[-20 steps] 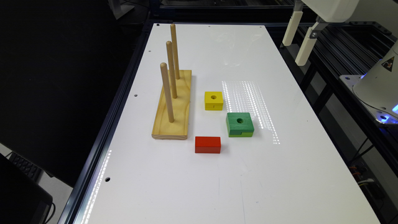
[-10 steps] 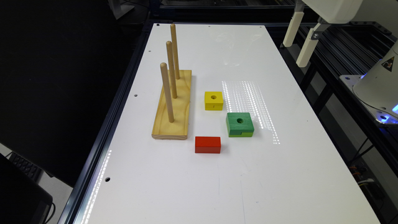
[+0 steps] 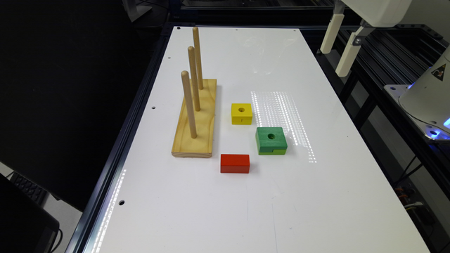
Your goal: Pick up yellow block.
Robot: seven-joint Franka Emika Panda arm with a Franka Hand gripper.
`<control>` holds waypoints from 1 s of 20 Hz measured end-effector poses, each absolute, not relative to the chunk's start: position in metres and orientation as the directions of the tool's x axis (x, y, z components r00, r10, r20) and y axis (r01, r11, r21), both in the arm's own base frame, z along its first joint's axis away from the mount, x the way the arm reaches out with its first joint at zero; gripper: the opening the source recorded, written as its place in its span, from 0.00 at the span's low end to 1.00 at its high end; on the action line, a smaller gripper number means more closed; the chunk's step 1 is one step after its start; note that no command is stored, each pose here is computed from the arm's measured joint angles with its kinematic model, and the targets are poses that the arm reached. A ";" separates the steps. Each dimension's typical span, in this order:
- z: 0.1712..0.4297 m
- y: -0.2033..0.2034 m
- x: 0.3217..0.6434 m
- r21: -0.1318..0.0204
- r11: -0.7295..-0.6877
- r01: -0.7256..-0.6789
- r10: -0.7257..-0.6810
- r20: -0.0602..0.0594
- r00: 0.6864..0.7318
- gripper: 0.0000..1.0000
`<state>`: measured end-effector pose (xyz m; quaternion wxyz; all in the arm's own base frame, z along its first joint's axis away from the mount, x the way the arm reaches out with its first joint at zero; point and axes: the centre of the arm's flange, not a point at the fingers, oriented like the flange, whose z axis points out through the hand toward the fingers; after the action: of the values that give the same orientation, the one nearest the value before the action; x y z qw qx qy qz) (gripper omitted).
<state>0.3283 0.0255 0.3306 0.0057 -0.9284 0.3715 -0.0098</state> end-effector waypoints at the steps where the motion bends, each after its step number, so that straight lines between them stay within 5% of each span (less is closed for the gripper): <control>1: 0.332 0.027 0.329 -0.020 -0.724 -0.689 -0.690 0.015 0.724 1.00; 20: 0.340 0.034 0.354 -0.026 -0.721 -0.693 -0.693 0.018 0.721 1.00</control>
<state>0.3536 0.0337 0.3401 0.0085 -0.9275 0.3735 -0.0134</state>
